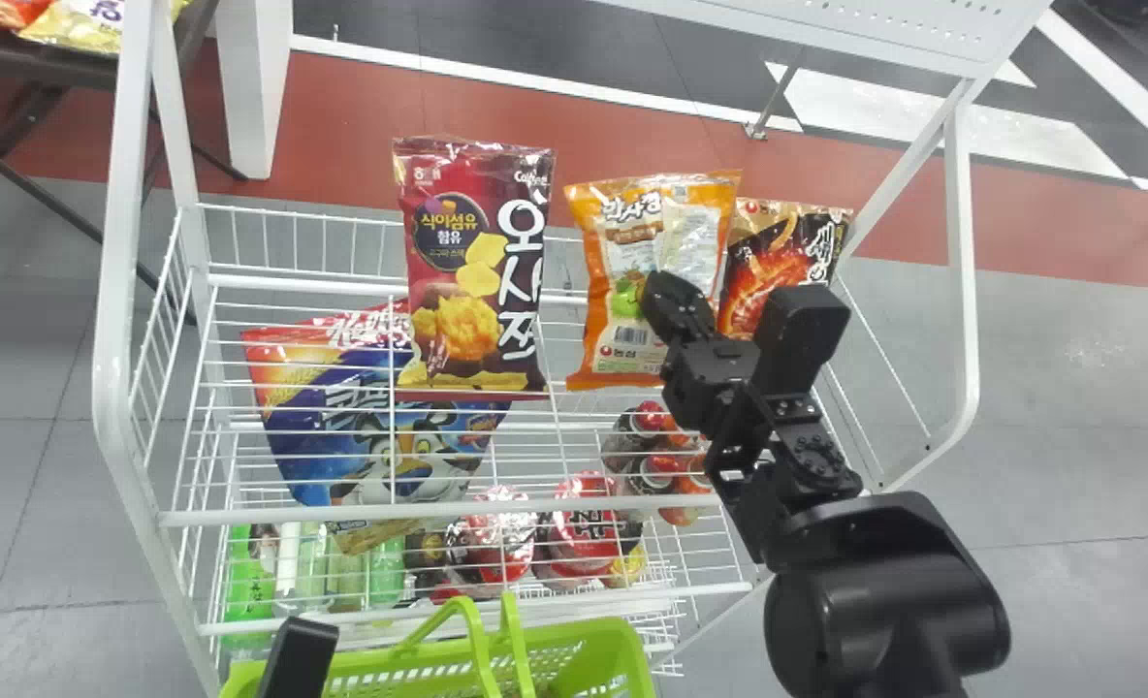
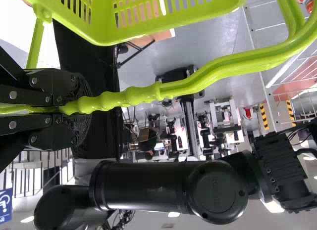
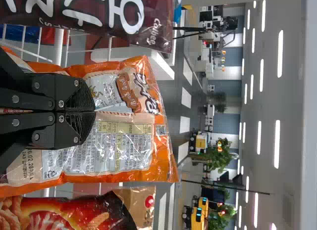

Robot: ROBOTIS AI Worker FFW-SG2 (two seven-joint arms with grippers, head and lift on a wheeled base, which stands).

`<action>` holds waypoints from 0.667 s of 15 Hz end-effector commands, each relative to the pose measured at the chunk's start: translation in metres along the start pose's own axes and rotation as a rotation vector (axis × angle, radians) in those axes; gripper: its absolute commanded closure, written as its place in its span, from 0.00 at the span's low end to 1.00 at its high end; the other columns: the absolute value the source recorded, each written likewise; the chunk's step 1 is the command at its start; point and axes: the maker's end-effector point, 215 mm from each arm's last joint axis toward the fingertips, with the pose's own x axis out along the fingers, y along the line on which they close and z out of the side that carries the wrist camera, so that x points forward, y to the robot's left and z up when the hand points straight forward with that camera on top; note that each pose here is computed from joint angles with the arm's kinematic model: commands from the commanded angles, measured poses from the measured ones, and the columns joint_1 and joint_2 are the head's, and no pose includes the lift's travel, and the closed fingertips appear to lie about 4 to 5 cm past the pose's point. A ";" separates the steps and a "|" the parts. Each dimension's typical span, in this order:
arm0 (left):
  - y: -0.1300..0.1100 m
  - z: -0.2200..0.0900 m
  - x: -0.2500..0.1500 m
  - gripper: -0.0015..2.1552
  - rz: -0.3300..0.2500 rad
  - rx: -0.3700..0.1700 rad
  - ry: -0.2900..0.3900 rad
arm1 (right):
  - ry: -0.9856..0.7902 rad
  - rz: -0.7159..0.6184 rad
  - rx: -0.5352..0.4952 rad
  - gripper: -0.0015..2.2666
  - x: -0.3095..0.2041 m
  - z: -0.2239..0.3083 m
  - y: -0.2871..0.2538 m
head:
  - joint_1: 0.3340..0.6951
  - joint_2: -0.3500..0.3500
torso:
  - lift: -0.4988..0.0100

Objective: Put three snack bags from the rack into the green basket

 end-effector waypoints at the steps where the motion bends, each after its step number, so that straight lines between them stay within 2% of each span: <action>1: -0.001 0.001 0.001 0.54 0.002 0.003 0.000 | -0.037 0.027 0.020 0.99 -0.014 0.022 0.004 | 1.00 0.00 | 0.98; 5: -0.001 0.002 0.001 0.54 0.005 0.010 0.002 | 0.019 0.112 0.051 0.99 -0.046 0.032 0.028 | 1.00 0.00 | 0.98; 10: 0.002 0.001 -0.004 0.54 0.003 -0.010 -0.015 | 0.362 0.280 0.040 0.99 -0.111 -0.023 0.057 | 1.00 0.00 | 0.98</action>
